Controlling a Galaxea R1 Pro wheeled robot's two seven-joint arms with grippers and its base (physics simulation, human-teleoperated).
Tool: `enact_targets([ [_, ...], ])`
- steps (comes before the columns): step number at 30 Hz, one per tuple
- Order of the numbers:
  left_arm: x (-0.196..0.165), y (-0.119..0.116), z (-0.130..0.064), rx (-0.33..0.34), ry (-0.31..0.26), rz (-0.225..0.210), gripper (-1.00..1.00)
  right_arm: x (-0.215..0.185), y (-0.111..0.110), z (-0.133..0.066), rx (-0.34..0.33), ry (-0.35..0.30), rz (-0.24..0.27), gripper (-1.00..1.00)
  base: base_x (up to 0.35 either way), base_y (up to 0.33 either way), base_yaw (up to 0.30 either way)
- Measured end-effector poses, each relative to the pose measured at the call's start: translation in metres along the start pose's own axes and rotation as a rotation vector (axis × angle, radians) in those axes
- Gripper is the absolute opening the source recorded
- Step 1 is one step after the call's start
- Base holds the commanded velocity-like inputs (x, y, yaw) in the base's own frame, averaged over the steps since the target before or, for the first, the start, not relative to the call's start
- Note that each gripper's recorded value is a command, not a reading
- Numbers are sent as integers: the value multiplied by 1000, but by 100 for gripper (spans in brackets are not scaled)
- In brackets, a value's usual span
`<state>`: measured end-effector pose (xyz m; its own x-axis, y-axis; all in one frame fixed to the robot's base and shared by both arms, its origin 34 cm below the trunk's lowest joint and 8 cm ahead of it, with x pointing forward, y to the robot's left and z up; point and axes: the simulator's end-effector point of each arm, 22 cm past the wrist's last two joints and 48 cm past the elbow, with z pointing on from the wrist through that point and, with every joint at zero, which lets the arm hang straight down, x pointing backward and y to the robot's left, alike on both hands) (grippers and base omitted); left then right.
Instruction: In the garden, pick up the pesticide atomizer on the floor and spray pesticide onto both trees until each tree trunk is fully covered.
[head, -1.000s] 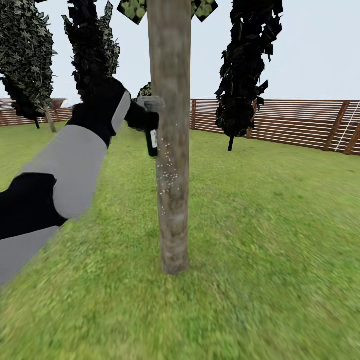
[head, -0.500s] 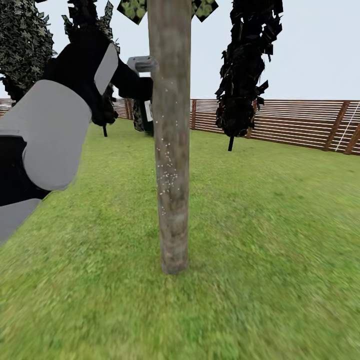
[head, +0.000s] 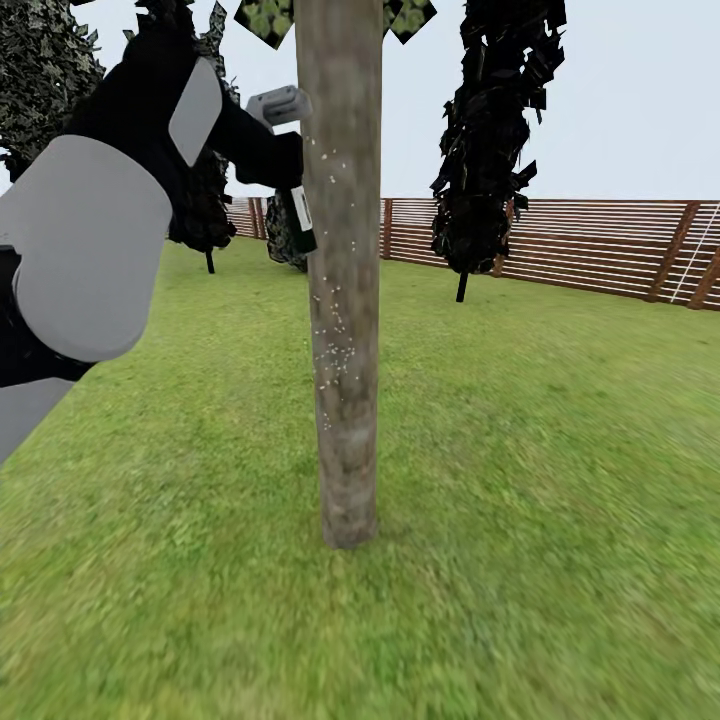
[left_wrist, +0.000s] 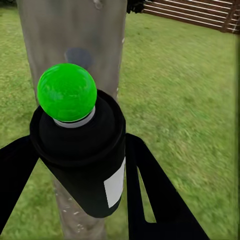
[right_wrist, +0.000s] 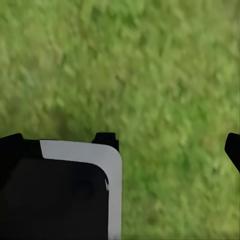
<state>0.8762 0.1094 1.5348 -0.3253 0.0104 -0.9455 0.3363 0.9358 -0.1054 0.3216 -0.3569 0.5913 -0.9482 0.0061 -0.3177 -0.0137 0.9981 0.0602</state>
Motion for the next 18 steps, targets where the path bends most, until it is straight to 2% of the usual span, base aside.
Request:
enact_targets([
  [5,0,-1,0,7,-2,-8,-100,4,1,-1,-1,5,0,100,0,0,0],
  [8,2,-20,3,37,2,-4,-100,4,0,-1,0,6,0,100,0,0,0],
  [11,1,-20,3,38,1,-4,-100,5,0,-1,0,6,0,100,0,0,0],
  [14,-3,-38,1,122,-12,-57,-100,5,0,-1,0,7,0,100,0,0,0],
  [18,-3,-44,1,144,-14,-70,-100,5,0,-1,0,7,0,100,0,0,0],
])
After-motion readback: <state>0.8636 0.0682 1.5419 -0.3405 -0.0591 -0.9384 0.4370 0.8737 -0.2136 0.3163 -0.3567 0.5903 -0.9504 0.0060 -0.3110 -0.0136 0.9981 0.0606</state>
